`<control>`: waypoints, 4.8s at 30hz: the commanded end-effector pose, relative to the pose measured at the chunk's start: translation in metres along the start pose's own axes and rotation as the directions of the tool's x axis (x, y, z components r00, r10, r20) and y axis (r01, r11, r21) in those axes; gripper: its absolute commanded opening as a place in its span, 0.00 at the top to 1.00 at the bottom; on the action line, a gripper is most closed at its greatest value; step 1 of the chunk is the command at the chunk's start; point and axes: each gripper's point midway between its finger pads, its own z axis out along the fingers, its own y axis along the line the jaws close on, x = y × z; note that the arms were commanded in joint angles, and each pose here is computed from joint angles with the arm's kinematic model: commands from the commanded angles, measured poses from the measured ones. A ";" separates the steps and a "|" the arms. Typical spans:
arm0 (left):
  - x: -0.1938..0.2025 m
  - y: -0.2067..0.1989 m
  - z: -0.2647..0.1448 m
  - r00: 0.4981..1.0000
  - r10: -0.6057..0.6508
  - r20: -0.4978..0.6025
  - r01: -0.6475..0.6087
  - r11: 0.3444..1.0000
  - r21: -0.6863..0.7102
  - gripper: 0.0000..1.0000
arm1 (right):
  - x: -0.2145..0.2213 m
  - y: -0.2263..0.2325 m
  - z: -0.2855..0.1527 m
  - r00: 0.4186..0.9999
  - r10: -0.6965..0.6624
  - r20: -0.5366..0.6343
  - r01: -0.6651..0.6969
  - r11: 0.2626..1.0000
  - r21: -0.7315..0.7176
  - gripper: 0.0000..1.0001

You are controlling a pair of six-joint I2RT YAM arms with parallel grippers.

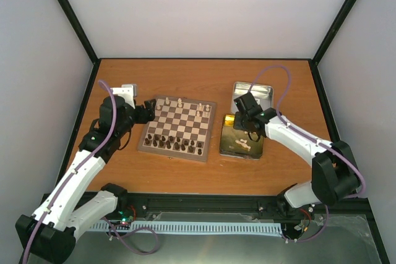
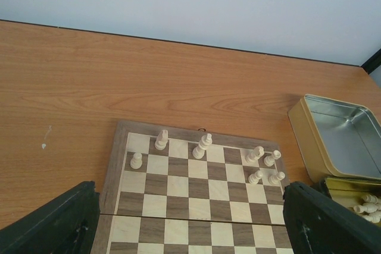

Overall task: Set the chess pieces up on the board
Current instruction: Pick up the chess piece from the storage box, then place the chess piece on the chessboard, then pick up the chess piece from the storage box.

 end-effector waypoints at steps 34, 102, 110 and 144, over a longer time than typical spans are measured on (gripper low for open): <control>-0.014 0.003 -0.014 0.999 0.010 0.052 -0.009 1.000 -0.023 0.15 | -0.016 0.220 0.066 0.922 -0.385 -0.035 0.378 0.917 -0.124 0.87; -0.021 -0.011 -0.034 0.994 -0.004 0.108 -0.003 0.998 0.066 0.14 | 0.011 0.001 0.007 1.000 -0.013 0.019 0.011 0.995 0.097 0.61; -0.021 -0.004 -0.027 0.995 -0.002 0.097 0.000 1.000 0.021 0.14 | 0.039 -0.010 0.034 0.996 -0.035 -0.083 0.043 0.995 0.088 0.58; -0.007 -0.024 -0.011 0.997 -0.066 0.026 0.062 0.988 0.144 0.14 | 0.015 -0.007 0.042 0.999 -0.043 0.020 0.044 0.999 -0.022 0.86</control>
